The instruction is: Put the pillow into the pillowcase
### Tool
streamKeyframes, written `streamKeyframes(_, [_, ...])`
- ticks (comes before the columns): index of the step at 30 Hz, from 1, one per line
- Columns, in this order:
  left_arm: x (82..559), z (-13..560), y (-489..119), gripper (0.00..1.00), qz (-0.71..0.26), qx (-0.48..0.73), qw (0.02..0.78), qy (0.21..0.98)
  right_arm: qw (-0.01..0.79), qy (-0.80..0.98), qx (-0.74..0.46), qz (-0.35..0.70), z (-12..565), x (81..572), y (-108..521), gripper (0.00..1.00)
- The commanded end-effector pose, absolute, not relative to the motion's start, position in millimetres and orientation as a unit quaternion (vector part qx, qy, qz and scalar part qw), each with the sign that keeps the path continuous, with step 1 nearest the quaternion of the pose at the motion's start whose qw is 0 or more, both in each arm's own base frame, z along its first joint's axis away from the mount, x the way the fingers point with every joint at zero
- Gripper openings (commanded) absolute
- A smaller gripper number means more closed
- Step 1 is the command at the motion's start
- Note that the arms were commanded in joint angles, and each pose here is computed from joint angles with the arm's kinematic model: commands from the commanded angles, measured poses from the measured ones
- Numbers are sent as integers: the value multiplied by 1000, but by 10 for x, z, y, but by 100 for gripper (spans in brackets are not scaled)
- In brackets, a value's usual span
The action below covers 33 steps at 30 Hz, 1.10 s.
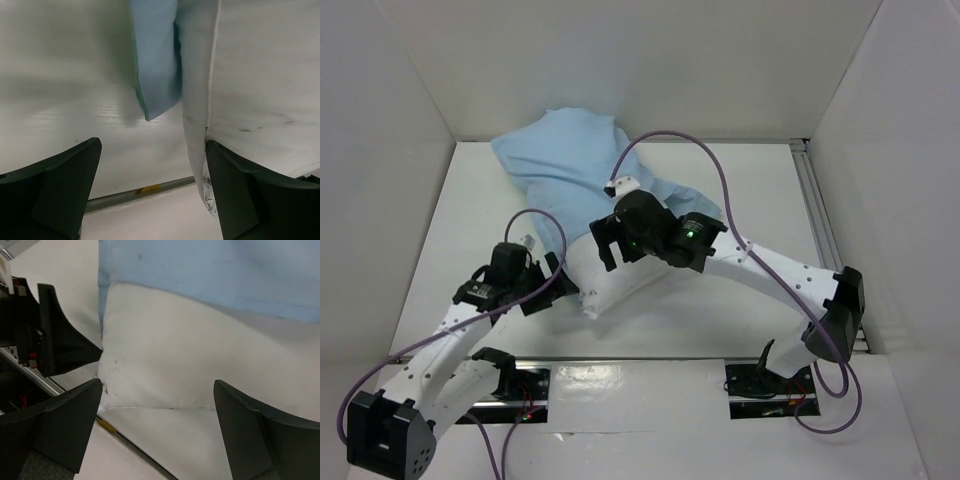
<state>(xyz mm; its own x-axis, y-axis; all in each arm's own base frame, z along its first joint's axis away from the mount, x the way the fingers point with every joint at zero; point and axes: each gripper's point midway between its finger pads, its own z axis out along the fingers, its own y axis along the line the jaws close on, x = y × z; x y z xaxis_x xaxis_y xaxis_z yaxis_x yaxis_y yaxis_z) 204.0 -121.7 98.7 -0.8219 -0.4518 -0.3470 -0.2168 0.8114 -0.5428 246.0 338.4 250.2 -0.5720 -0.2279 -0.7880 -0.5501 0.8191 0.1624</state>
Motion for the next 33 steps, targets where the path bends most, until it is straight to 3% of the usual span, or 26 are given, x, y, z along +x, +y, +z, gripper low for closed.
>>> streamKeyframes(1, [2263,1327,-1349,99,-322,-184,319,872,397,868,-231,189,2481,2416,3360,100])
streamKeyframes(8, [2315,967,-1386,99,-338,-190,328,862,351,885,-248,179,2104,2310,3580,100])
streamKeyframes(13, [2422,735,-1394,78,-327,-183,316,872,347,889,-240,180,2010,2353,3670,100])
streamKeyframes(17, [2487,818,-1381,68,-339,-181,336,860,334,895,-234,183,1911,2417,3714,100])
streamKeyframes(19, [2480,892,-1370,74,-342,-174,343,857,334,898,-222,182,1908,2488,3708,100])
streamKeyframes(20, [2459,982,-1389,81,-349,-158,350,855,336,900,-214,180,1908,2550,3666,100])
streamKeyframes(21, [2470,1076,-1388,95,-349,-151,357,853,341,898,-209,182,1983,2577,3632,100])
streamKeyframes(22, [2391,1039,-1368,100,-340,-152,342,863,351,897,-199,182,2062,2630,3573,100])
streamKeyframes(26, [2208,1101,-1273,100,-315,-157,328,877,358,896,-198,171,2183,2613,3523,100])
streamKeyframes(28, [2158,1194,-1193,93,-307,-182,343,869,356,898,-210,154,2125,2526,3555,100])
streamKeyframes(30, [2014,1115,-1149,76,-301,-199,330,872,355,900,-212,139,2090,2542,3576,100])
streamKeyframes(33, [1928,1053,-1121,60,-316,-231,342,854,349,903,-213,131,2003,2526,3612,100])
